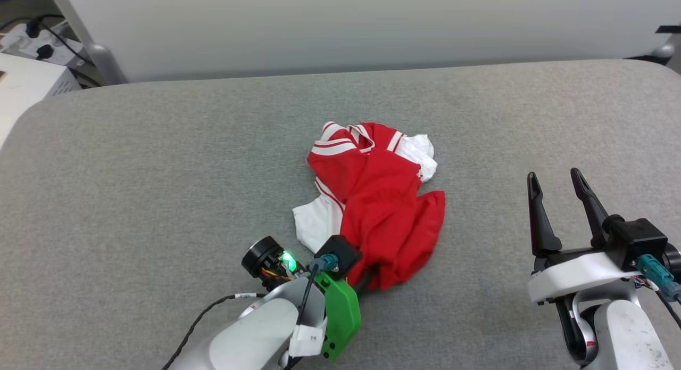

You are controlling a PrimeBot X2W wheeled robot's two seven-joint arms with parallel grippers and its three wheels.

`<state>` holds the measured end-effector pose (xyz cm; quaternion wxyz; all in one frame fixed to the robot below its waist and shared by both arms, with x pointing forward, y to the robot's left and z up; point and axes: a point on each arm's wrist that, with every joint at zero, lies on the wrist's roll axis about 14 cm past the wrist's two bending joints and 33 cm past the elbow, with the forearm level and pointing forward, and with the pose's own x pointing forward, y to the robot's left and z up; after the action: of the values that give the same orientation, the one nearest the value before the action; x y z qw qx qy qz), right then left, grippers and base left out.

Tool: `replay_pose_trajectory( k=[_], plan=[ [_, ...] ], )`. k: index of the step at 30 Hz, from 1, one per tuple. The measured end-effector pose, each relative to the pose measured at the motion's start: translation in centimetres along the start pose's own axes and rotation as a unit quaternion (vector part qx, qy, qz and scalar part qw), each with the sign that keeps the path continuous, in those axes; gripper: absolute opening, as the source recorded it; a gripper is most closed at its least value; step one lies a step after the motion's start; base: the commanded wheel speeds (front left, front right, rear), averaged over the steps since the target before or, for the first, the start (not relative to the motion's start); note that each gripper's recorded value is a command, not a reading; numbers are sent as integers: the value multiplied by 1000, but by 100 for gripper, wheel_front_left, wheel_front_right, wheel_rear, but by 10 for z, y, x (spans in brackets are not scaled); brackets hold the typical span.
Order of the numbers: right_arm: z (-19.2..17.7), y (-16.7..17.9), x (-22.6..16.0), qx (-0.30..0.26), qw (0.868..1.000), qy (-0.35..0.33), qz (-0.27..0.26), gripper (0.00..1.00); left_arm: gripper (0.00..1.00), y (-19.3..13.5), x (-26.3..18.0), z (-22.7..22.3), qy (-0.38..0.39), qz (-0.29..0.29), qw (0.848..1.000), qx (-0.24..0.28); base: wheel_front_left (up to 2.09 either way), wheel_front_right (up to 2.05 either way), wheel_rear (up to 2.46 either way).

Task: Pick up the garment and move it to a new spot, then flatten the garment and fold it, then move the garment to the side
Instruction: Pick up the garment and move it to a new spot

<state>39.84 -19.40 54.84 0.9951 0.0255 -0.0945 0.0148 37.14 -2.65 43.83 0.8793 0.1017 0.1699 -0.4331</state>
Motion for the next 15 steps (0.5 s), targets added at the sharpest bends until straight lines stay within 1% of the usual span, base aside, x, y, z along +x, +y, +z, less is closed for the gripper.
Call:
replay_pose_trajectory(
  k=[4, 7, 11, 14, 15],
  plan=[
    [3, 9, 1, 3, 1000, -4, 13, 100, 100, 0, -6, 7, -20, 10, 1000, 0, 0, 0, 0],
    [2, 14, -2, 4, 1000, -2, 19, 100, 100, 6, -13, 23, -57, 27, 998, 0, 0, 0, 0],
    [5, 19, -4, 4, 1000, -5, 26, 100, 100, 21, -29, 51, -116, 63, 991, -3, 0, 0, 0],
    [8, 23, -5, 4, 999, -10, 31, 100, 100, 45, -51, 73, -160, 114, 980, 0, 0, 0, 0],
    [10, 25, -5, 4, 999, -13, 34, 100, 100, 58, -62, 78, -174, 141, 975, 2, 0, 0, 0]
  ],
)
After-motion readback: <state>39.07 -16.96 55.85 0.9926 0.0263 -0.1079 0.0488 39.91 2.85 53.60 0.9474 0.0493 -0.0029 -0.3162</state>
